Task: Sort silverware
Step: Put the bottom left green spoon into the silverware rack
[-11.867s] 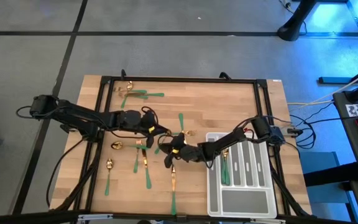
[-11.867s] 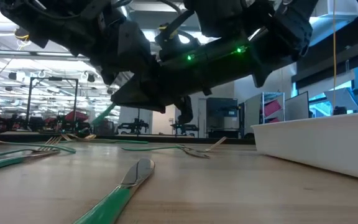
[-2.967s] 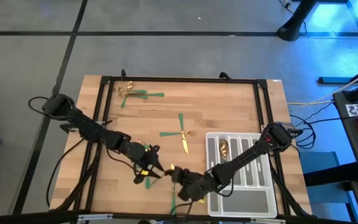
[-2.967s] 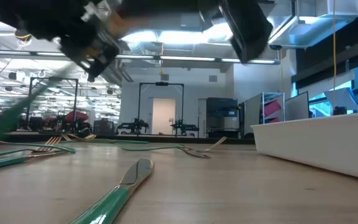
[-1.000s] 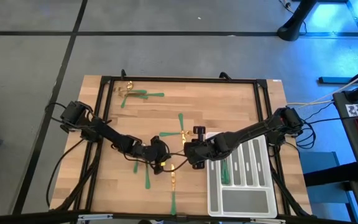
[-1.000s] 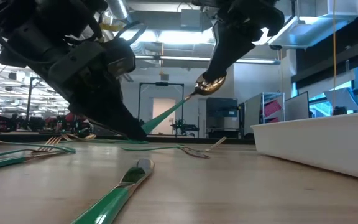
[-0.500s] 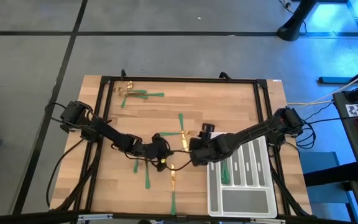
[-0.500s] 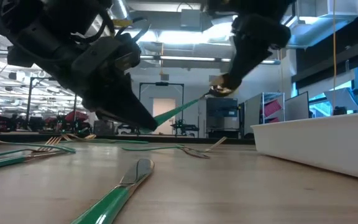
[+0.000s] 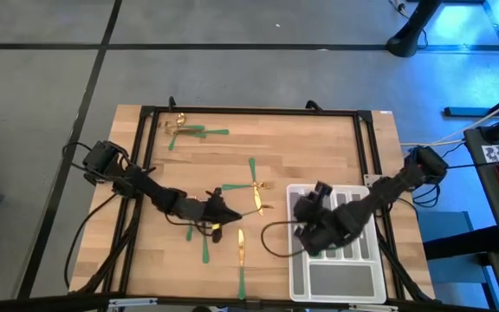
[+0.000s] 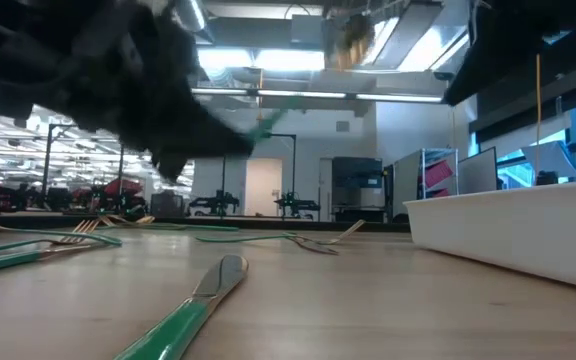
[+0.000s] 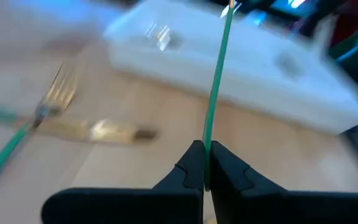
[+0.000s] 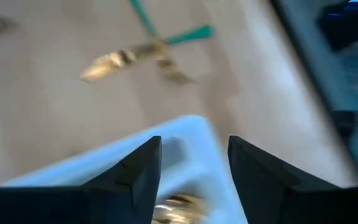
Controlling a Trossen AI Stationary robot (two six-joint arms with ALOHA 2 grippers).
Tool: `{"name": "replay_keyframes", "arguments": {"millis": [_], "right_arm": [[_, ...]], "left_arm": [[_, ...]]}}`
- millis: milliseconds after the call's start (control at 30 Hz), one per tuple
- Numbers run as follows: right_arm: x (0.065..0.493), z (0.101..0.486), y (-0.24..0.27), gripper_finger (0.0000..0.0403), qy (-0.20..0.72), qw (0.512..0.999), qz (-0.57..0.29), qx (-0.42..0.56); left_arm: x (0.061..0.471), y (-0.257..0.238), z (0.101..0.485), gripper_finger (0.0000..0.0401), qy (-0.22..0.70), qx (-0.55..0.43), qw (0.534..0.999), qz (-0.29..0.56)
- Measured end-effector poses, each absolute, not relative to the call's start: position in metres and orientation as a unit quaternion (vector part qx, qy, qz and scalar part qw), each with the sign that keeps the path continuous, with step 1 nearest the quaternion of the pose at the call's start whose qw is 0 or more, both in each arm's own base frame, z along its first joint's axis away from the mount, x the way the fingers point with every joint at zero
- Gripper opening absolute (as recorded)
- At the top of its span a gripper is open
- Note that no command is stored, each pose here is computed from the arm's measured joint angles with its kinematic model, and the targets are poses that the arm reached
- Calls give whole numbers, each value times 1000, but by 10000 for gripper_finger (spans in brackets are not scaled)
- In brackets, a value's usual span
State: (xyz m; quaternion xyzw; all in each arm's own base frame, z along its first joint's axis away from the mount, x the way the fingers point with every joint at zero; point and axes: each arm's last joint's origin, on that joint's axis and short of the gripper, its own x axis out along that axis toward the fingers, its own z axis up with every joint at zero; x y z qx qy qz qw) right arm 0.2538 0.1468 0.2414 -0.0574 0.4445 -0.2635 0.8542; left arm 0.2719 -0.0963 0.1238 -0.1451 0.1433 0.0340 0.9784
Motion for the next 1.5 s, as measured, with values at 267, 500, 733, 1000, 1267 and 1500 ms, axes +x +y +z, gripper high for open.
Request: {"name": "replay_keyframes", "arguments": {"millis": [267,500,733,1000,1267,1500], "right_arm": [[285,204,186,188,179,974,-122,71],[312,223,192,186,-7,994,-102,31],[340,230,175,158,-15,998,-49,32],[356,231,174,127,8,1000,-2,-4],[355,216,173,113,76,996,-8,-40],[355,216,175,114,77,996,28,-45]], "left_arm": [[270,-112,152,0,5,-62,998,-21],[261,-130,165,0,-57,-23,997,-53],[259,-135,166,0,-65,-14,996,-62],[258,-136,165,0,-60,-10,996,-67],[258,-136,164,0,-56,-10,996,-64],[258,-137,164,0,-57,-9,996,-69]]}}
